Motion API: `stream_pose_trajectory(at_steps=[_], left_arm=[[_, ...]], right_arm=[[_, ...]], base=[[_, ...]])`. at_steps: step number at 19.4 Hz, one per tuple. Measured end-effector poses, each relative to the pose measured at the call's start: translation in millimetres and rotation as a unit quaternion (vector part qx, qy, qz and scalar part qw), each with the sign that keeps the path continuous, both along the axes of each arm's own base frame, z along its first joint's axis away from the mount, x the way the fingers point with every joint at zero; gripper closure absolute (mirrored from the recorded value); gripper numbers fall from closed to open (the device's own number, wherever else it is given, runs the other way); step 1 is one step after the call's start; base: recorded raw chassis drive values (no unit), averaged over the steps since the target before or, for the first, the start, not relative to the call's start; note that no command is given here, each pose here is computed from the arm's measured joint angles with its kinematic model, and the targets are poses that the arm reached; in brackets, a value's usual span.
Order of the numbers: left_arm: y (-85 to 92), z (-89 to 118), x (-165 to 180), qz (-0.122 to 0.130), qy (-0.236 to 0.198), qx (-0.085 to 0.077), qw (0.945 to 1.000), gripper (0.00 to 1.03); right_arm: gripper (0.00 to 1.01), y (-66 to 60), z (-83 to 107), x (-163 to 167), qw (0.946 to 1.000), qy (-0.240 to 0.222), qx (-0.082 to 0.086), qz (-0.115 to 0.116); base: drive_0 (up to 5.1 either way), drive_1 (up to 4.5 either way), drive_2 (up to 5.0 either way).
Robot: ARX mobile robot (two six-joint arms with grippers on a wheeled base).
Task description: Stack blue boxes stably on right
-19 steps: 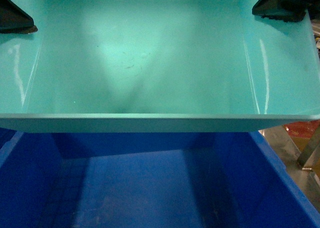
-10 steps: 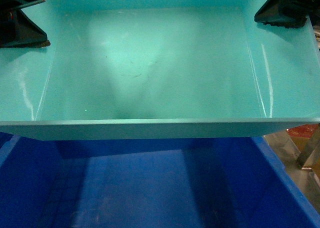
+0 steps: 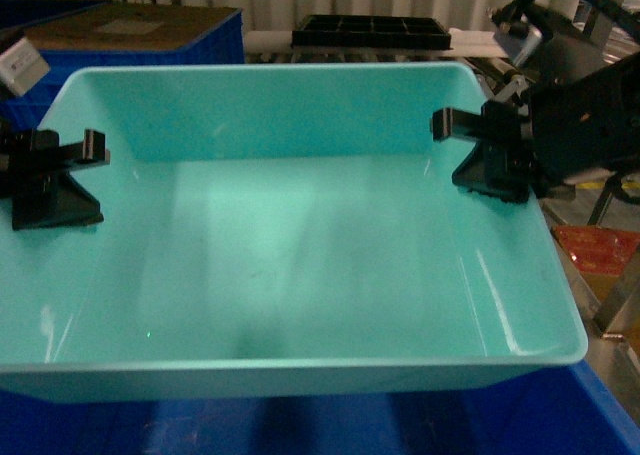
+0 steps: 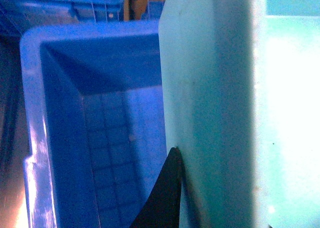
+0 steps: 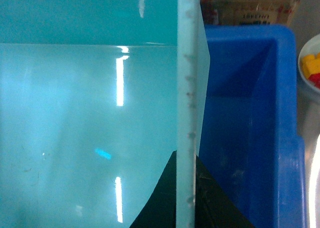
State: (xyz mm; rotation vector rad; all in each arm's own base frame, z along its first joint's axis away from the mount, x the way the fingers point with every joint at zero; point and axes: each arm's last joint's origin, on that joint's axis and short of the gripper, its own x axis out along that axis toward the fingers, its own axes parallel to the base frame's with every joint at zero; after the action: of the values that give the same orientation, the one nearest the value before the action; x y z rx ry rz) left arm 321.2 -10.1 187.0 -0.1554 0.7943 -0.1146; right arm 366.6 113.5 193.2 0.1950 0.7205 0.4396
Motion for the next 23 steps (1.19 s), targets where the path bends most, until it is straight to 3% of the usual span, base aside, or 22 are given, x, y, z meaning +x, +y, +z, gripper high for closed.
stream_pose_trajectory(at_steps=[3, 7, 14, 19, 20, 22, 23], left_arm=[[-4.6, -29.2, -3.2, -0.001, 0.035, 0.0, 0.9994, 0.97], [-9.7, -68.2, 2.5, -0.014, 0.056, 0.001, 0.9983, 0.97], [-2.6, -84.6, 7.2, -0.013, 0.059, 0.023, 0.9979, 0.97], [1.7, -100.6, 4.7, -0.011, 0.064, 0.031, 0.9974, 0.97], [2.9, -100.8, 5.2, -0.012, 0.061, 0.033, 0.9975, 0.93], [7.0, -100.7, 5.9, -0.017, 0.043, 0.075, 0.9961, 0.72], [9.0, -100.0, 6.3, -0.015, 0.043, 0.077, 0.996, 0.63]], right_arm=[[0.99, -0.5, -28.7, -1.2, 0.9993, 0.035, -0.012, 0.011], [0.99, -12.5, -54.3, -7.0, 0.9983, 0.054, -0.024, 0.0], [0.99, -6.0, -81.3, -4.2, 0.9979, 0.061, -0.021, 0.0], [0.99, 0.6, -95.8, -4.4, 0.9972, 0.068, -0.03, -0.004], [0.96, 0.8, -95.7, -4.3, 0.9973, 0.067, -0.03, -0.004], [0.75, 3.0, -90.6, -4.7, 0.9978, 0.059, -0.006, 0.031], [0.65, 4.3, -85.8, -5.3, 0.9978, 0.053, -0.001, 0.04]], base=[[0.0, 0.0, 0.0], [0.0, 0.0, 0.0], [0.0, 0.0, 0.0], [0.0, 0.0, 0.0], [0.0, 0.0, 0.0], [0.0, 0.0, 0.0], [0.0, 0.0, 0.0]])
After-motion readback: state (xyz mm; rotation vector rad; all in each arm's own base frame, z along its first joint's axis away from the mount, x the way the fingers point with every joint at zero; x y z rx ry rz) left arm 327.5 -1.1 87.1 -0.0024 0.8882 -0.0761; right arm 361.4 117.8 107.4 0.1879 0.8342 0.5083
